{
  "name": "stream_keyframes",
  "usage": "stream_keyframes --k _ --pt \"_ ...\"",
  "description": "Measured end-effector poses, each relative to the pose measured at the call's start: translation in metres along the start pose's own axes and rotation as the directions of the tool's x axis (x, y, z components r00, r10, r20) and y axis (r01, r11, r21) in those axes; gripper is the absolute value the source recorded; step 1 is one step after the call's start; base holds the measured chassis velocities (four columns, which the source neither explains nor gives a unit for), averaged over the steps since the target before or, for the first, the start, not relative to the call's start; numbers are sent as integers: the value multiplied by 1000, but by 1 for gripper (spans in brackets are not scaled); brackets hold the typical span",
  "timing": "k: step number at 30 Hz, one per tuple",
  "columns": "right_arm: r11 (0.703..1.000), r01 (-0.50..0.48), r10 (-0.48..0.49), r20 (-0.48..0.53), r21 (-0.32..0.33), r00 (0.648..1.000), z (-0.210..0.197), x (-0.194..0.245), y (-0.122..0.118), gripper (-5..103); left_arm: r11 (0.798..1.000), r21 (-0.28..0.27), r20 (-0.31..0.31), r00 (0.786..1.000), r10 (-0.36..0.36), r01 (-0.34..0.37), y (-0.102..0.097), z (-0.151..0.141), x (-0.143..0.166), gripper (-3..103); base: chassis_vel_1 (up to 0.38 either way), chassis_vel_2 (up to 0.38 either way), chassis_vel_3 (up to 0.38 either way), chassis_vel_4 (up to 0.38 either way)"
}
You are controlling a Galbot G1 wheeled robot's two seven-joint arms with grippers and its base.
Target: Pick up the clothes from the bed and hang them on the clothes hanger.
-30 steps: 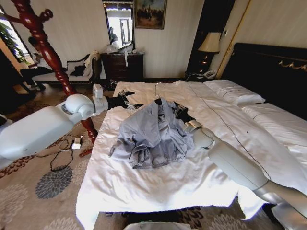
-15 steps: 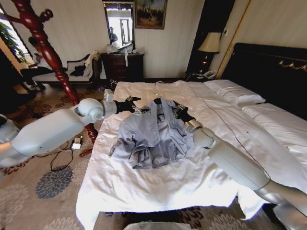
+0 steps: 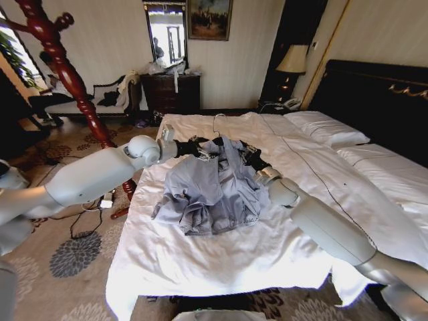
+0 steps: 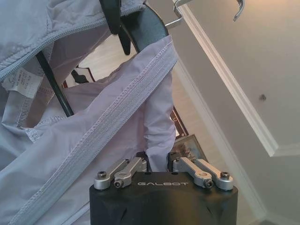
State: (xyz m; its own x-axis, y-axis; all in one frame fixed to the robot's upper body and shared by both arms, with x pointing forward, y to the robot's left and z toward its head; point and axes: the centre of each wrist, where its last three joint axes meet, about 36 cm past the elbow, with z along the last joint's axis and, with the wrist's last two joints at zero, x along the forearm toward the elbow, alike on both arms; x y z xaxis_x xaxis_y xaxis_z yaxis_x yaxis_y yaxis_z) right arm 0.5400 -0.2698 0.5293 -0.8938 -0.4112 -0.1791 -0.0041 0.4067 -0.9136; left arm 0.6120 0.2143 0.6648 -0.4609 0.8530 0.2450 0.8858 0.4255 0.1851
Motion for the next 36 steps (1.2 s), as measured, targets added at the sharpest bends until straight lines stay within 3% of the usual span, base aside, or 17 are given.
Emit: stream_keyframes --k 2,6,9,11,14,17,19,36 --pt "1000 -4 4 5 5 1000 -1 0 -2 19 1000 5 0 1000 3 -3 0 0 0 84 0 0 0 0" --pt "1000 -11 10 13 15 1000 -2 -1 -6 19 1000 27 1 1000 8 -8 0 2 0 61 0 0 0 0" --pt "1000 -11 11 13 15 1000 -2 -1 -6 19 1000 29 1 1000 8 -8 -1 2 -1 61 0 0 0 0" --pt "1000 -11 11 19 18 1000 -4 0 -6 19 999 40 3 1000 8 -8 -2 3 -2 45 0 0 0 0" --pt "1000 -12 12 26 19 1000 -6 0 -5 19 999 46 4 1000 4 -4 -4 2 -3 40 0 0 0 0" --pt "1000 -14 13 32 24 999 -8 0 -4 19 999 52 5 1000 -3 3 -6 2 -4 23 0 0 0 0" --pt "1000 -14 13 33 24 999 -9 1 -4 19 998 59 7 1000 -1 1 -7 2 -3 18 0 0 0 0" --pt "1000 -21 21 40 0 999 -15 5 -4 18 994 107 21 1000 -8 6 -18 1 2 16 0 0 0 0"
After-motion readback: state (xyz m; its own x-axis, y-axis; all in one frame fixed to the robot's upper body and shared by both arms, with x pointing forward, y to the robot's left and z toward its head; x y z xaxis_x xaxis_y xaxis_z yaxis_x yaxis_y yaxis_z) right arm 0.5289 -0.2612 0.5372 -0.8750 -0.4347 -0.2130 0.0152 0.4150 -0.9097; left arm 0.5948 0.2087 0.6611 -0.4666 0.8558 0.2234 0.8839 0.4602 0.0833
